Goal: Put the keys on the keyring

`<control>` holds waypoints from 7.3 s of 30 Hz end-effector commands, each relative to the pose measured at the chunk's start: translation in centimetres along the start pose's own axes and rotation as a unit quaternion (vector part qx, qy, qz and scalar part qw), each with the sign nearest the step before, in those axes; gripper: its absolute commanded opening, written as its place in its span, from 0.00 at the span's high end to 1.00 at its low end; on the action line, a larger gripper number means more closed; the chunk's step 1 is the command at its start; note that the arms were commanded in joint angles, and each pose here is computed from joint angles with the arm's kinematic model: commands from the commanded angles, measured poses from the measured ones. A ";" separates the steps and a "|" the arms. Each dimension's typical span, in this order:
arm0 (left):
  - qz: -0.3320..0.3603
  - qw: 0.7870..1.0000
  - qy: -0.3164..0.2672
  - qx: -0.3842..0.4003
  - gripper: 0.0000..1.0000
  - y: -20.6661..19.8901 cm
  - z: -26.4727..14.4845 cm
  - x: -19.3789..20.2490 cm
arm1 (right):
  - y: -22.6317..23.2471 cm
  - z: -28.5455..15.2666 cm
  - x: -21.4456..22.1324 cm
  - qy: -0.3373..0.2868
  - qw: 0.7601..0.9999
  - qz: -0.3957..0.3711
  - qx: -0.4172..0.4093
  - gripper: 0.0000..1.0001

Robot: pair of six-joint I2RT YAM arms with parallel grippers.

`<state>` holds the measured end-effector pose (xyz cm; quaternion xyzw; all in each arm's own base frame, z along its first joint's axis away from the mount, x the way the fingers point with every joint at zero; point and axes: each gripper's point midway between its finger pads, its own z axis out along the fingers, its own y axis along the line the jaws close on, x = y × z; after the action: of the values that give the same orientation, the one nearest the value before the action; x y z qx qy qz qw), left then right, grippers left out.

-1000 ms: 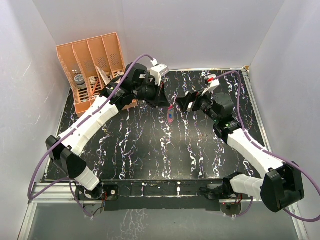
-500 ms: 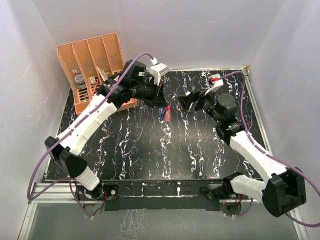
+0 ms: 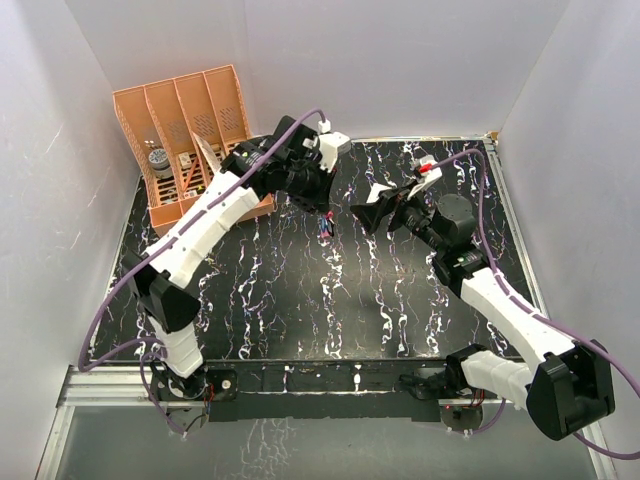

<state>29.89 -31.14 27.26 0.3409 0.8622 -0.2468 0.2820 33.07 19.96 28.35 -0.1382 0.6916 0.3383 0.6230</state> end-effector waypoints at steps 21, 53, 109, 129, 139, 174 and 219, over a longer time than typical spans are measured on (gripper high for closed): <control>0.091 0.974 0.123 -0.167 1.00 1.4 1.1 1.7 | 2.4 -0.3 0.9 -0.011 0.997 0.025 -0.073 0.02; 0.096 0.982 0.109 -0.120 1.00 -0.6 0.7 1.1 | 5.9 3.6 6.4 -0.023 0.992 0.024 -0.123 0.02; 0.089 0.983 0.121 -0.104 1.00 -1.5 -0.6 2.5 | -0.4 3.6 3.8 -0.081 0.997 0.015 -0.002 0.02; 0.091 0.983 0.122 -0.105 1.00 -1.4 -0.6 2.3 | -2.8 1.1 1.5 -0.093 0.995 0.011 0.033 0.02; 0.092 0.982 0.123 -0.106 1.00 -1.4 -0.6 2.4 | -3.1 1.0 1.5 -0.092 0.995 0.011 0.039 0.02; 0.004 0.951 -0.262 0.162 1.00 1.2 -7.5 -5.1 | -5.9 -2.7 -1.9 -0.096 0.984 0.021 0.148 0.02; -0.091 0.984 -0.039 -0.150 1.00 12.8 -2.6 0.8 | -6.4 -3.4 -2.6 -0.101 0.982 0.018 0.158 0.02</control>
<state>34.83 -26.44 27.71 0.2918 0.8419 -0.3122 0.3294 34.75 12.90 24.78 0.0096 0.7105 0.2448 0.6597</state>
